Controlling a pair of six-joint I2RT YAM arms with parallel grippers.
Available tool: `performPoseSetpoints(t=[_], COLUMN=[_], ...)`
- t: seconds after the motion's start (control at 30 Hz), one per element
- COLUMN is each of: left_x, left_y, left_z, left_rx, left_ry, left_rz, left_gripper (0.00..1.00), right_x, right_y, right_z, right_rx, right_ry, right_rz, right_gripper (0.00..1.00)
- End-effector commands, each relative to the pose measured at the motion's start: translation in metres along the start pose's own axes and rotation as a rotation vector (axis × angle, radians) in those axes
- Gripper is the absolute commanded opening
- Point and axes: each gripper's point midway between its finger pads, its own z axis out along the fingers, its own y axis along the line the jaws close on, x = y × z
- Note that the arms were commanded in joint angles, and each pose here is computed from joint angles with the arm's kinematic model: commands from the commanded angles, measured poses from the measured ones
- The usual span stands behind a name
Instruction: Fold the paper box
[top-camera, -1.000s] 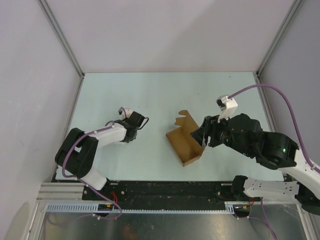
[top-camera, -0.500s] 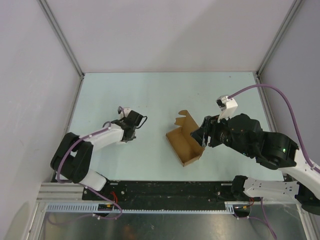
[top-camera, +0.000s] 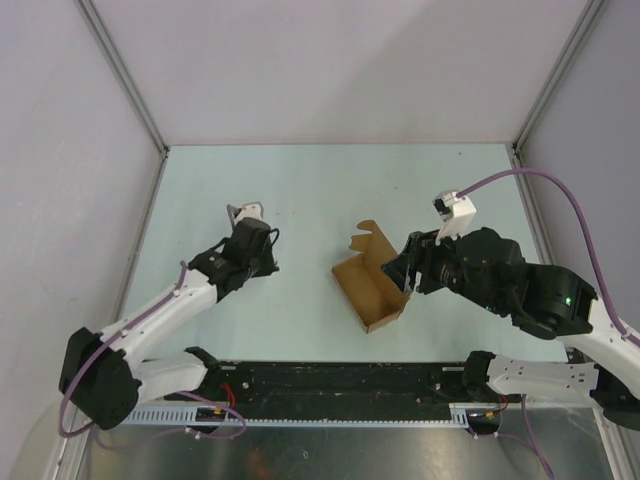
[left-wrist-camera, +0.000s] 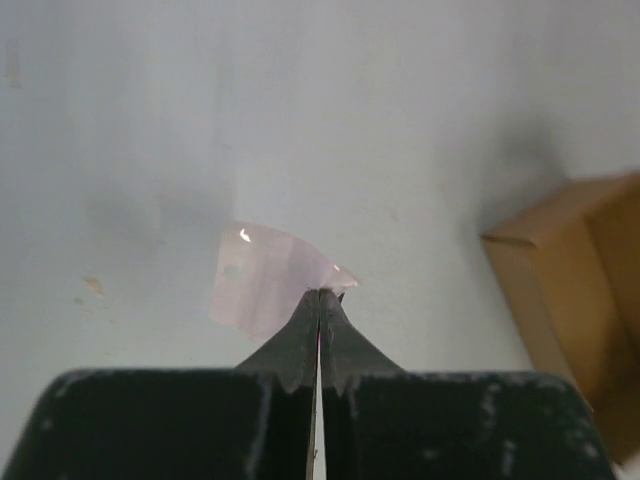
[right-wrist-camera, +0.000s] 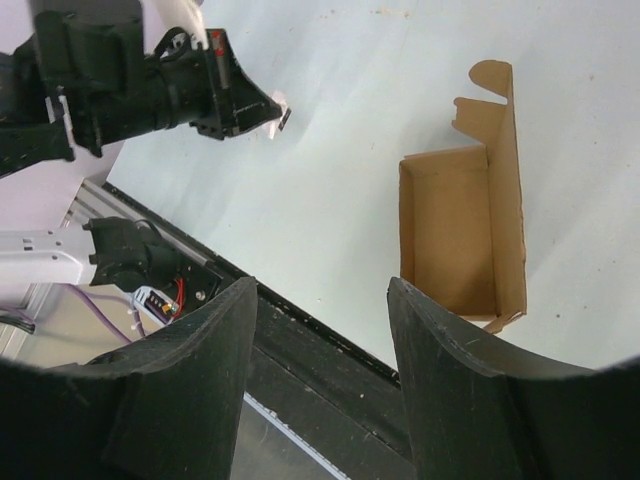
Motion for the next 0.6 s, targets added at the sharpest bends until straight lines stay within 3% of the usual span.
performPoseSetpoints(t=[0.0, 0.13, 0.3, 0.43, 0.57], left_x=[-0.007, 0.003, -0.003, 0.006, 0.031], left_y=[-0.055, -0.118, -0.187, -0.229, -0.257], left_z=[-0.042, -0.088, -0.129, -0.124, -0.087], left_rx=[0.26, 0.453, 0.581, 0.617, 0.582], left_ry=[-0.01, -0.009, -0.047, -0.026, 0.016], left_rz=[0.025, 0.1, 0.151, 0.191, 0.254], left_gripper=[0.0, 0.0, 0.0, 0.0, 0.0], right_x=[-0.017, -0.028, -0.032, -0.031, -0.028], right_y=[-0.005, -0.015, -0.022, -0.026, -0.027], right_z=[-0.011, -0.022, -0.031, -0.035, -0.035], right_rx=[0.007, 0.03, 0.041, 0.048, 0.052], right_ry=[-0.082, -0.139, -0.167, -0.169, -0.154], right_rz=[0.009, 0.019, 0.035, 0.05, 0.052], right_gripper=[0.61, 0.61, 0.61, 0.61, 0.61])
